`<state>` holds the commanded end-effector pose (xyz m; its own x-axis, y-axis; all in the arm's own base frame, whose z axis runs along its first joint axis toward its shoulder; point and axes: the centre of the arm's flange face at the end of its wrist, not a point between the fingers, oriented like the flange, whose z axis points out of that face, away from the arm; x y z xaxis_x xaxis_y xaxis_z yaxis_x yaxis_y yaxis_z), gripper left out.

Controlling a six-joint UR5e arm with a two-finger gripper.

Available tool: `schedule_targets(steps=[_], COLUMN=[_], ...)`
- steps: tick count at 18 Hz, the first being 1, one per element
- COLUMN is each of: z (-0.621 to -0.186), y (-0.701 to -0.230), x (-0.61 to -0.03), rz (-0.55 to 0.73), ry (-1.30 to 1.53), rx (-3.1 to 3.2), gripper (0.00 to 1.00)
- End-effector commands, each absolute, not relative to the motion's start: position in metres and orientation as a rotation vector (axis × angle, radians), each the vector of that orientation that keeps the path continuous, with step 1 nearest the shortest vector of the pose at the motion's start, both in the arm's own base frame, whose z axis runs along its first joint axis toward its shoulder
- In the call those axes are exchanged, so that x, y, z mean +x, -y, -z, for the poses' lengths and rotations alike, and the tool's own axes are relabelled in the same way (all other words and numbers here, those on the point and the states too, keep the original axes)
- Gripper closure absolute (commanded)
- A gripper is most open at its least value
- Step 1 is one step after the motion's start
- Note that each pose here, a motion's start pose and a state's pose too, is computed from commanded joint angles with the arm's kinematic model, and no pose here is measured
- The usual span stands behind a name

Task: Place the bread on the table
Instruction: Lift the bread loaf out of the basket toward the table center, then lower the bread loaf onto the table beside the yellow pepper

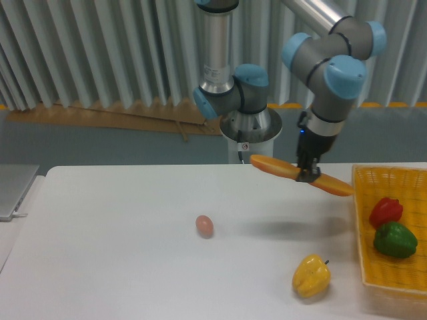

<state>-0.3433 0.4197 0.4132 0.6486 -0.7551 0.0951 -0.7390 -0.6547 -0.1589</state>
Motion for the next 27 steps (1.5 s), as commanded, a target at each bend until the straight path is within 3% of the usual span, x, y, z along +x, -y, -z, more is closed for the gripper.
schedule_targets(steps=[6,13,17,27], z=[-0.377,-0.353,-0.357,-0.311], y=[-0.469,-0.494,-0.498,-0.528], x=[-0.308,-0.329,-0.342,-0.366], rz=[0.337,0.158,0.124,0.086], ry=[-1.206,-1.235,-1.234,-1.215], rx=[-2.775,-2.773,-2.811,-2.850], gripper=[0.70,0.70,0.70,0.70])
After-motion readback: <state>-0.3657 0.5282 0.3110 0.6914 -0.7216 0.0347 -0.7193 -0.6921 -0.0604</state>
